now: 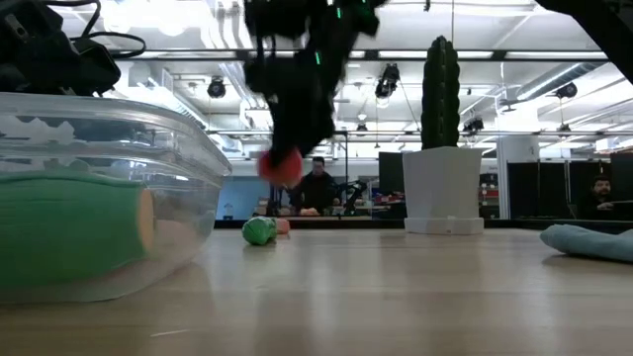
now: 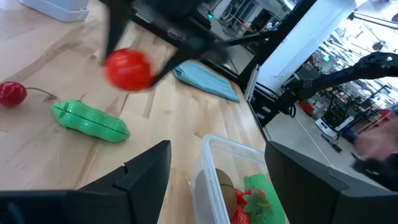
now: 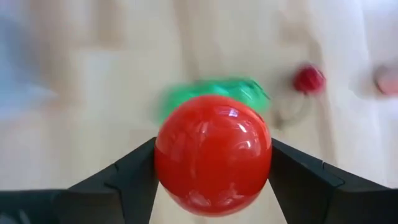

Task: Pick and placing Produce into tupperware
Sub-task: Put the red tomato into the transparent bin

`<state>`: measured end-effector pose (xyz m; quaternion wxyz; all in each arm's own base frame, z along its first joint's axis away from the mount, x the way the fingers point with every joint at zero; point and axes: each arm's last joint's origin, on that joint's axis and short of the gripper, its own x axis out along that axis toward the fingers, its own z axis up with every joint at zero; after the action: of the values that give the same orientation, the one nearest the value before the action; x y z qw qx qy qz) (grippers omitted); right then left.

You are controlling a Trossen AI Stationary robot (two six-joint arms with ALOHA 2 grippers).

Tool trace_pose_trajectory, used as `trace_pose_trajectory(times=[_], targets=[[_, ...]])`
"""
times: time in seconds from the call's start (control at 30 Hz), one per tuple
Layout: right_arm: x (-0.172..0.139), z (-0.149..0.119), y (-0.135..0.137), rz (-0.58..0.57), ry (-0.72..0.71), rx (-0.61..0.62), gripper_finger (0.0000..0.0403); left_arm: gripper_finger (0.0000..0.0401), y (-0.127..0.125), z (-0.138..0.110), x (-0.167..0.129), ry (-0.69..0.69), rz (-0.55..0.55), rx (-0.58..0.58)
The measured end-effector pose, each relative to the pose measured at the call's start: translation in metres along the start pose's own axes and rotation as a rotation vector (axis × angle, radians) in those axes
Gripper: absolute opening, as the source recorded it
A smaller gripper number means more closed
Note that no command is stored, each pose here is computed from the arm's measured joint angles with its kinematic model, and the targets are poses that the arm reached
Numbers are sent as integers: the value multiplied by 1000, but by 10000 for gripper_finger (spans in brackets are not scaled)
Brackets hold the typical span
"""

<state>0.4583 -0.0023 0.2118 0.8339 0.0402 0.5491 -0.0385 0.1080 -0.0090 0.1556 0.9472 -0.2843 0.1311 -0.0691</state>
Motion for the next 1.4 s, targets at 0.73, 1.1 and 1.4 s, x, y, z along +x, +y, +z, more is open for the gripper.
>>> trace_pose_trajectory(times=[0.73, 1.1, 1.4], targets=[[5, 49, 134, 504, -176, -22, 258, 246, 0, 0, 0, 0, 0, 0], [39, 53, 153, 639, -207, -35, 258, 246, 0, 0, 0, 0, 0, 0], [40, 55, 155, 616, -258, -77, 263, 246, 0, 0, 0, 0, 0, 0]])
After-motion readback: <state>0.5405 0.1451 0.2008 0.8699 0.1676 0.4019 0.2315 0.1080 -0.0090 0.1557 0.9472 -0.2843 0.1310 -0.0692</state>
